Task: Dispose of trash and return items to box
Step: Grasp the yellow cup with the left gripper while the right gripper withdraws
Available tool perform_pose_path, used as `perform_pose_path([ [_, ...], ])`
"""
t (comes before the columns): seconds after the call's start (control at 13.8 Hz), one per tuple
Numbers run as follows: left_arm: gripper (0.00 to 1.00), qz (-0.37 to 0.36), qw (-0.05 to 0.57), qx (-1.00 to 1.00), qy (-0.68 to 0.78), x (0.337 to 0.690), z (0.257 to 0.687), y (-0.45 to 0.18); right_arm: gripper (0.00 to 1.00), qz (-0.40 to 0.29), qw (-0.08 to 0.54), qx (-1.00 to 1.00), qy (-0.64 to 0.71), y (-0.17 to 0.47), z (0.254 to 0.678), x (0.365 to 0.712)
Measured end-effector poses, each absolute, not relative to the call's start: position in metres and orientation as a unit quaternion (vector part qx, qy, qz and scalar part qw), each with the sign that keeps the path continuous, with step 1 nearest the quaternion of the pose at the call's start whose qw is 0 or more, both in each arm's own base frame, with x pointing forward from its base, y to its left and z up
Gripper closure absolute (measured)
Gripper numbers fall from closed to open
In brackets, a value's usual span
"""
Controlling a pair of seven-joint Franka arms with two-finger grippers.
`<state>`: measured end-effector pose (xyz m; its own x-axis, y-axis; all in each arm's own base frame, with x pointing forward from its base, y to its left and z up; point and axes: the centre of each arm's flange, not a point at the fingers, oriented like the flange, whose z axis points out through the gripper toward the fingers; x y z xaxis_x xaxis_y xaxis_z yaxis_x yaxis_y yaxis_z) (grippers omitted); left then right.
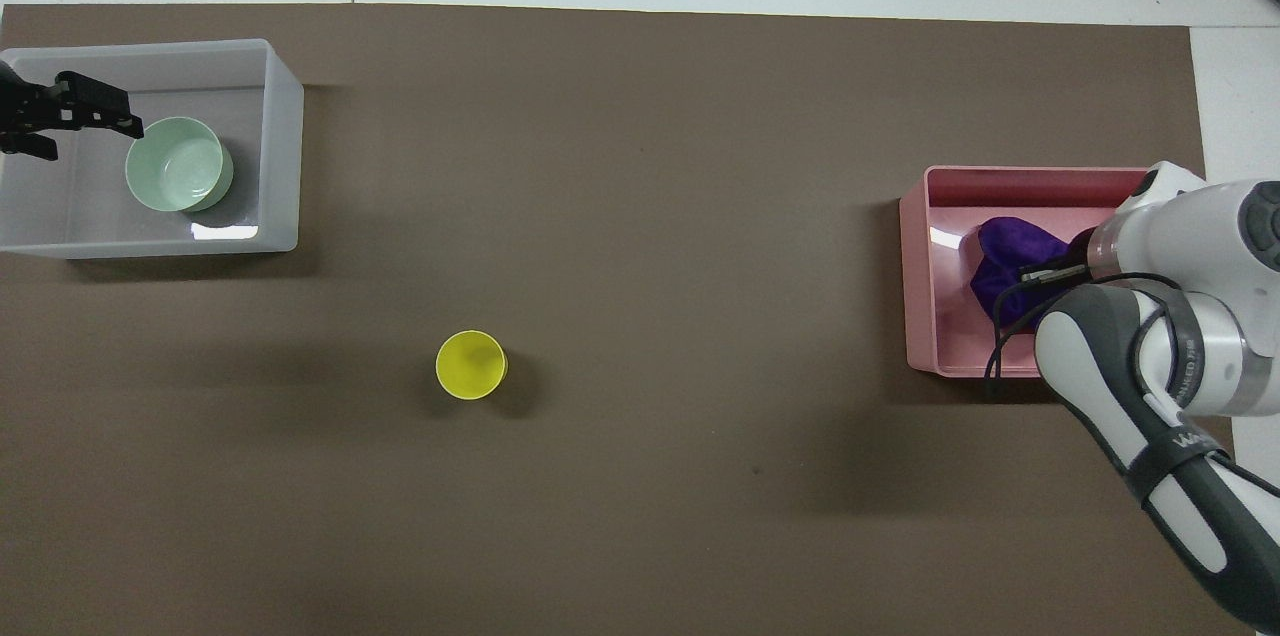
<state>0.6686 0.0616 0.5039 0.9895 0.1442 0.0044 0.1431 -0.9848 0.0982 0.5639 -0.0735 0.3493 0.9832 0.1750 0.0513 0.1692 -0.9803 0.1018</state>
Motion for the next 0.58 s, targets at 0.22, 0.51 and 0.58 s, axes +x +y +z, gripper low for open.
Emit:
perform_pose_path([
  [0.22,0.0,-0.059,0.044,0.996,0.057,0.631,0.538,-0.019,0.35,0.049,0.047,0.997,0.036,-0.057,0.364,0.572],
  [0.51,0.0,-0.064,0.056,0.996,0.021,0.582,0.501,-0.106,0.0,0.059,0.039,0.997,-0.037,0.004,0.393,0.577],
  [0.58,0.0,-0.054,0.06,0.997,0.013,0.566,0.482,-0.121,0.0,0.056,0.039,0.997,-0.046,0.017,0.406,0.577],
])
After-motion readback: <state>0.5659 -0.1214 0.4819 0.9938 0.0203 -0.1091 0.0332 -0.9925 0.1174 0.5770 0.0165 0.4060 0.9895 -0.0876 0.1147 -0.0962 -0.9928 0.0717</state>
